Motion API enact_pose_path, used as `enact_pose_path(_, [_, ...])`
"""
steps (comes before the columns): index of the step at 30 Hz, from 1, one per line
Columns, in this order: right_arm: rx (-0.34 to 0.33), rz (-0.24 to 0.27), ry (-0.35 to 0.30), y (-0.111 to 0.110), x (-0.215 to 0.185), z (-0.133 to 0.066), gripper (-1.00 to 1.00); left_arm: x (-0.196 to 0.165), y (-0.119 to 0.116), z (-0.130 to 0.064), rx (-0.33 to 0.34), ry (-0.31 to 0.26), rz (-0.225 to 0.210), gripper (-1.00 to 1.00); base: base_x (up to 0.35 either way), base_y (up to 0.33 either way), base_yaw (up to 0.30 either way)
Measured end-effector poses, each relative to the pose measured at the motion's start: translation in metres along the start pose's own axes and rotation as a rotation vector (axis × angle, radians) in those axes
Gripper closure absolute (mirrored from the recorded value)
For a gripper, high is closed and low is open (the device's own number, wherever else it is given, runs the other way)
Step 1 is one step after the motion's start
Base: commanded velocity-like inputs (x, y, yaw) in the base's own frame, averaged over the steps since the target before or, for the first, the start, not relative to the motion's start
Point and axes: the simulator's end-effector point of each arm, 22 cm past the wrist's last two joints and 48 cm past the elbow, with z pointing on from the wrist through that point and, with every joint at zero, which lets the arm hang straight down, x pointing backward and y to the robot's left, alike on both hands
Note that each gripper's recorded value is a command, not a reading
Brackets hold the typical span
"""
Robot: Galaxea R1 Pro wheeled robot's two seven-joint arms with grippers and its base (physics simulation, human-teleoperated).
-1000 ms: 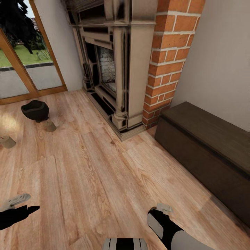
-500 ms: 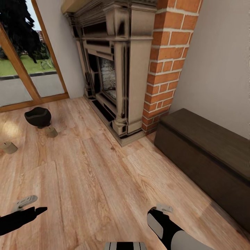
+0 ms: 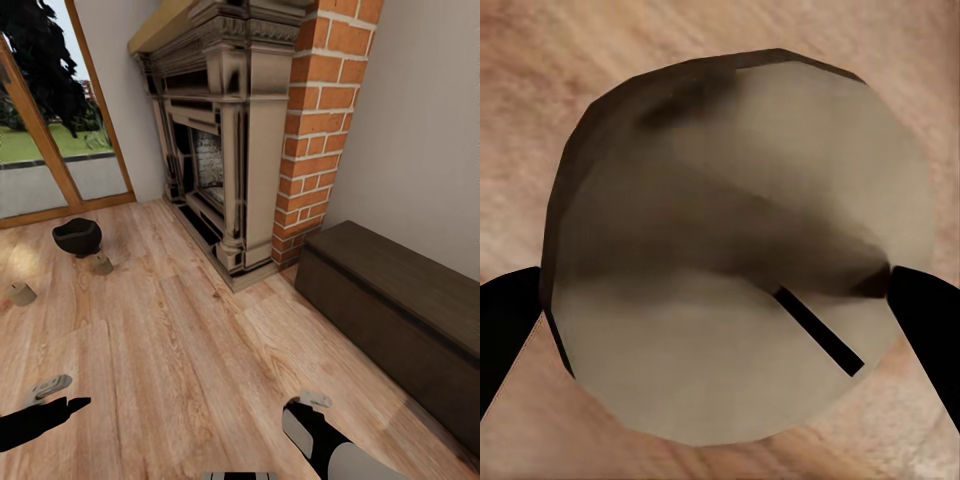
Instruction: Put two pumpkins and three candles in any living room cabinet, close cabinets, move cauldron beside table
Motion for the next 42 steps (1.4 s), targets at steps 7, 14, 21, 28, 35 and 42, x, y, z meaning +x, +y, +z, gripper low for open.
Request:
enact_pose_path(7, [-0.008,0.008,-0.026,0.001,-0.012,-0.01,1.0,-0.008,-0.004,-0.009,0.011,-0.026,0.002,-1.0,0.0,0.0,0.038])
enact_pose_path(14, [-0.011,0.008,-0.025,0.001,-0.019,-0.021,1.0,-0.016,-0.008,-0.019,0.012,-0.029,0.003,-1.0,0.0,0.0,0.214])
enact_pose_path(21, [-0.01,0.003,-0.017,0.0,-0.024,-0.033,1.0,-0.024,-0.012,-0.029,0.009,-0.023,0.002,-1.0,0.0,0.0,0.243])
enact_pose_path(28, [-0.01,-0.018,-0.019,0.001,-0.031,-0.045,1.0,-0.032,-0.016,-0.039,0.006,-0.017,0.002,-1.0,0.0,0.0,0.244])
enact_pose_path(35, [-0.01,-0.022,-0.013,0.0,-0.037,-0.057,1.0,-0.04,-0.02,-0.049,0.004,-0.012,0.002,-1.0,0.0,0.0,0.244])
enact_pose_path(42, [-0.01,-0.025,-0.006,0.0,-0.043,-0.068,1.0,-0.048,-0.024,-0.059,-0.001,-0.007,0.003,-1.0,0.0,0.0,0.244])
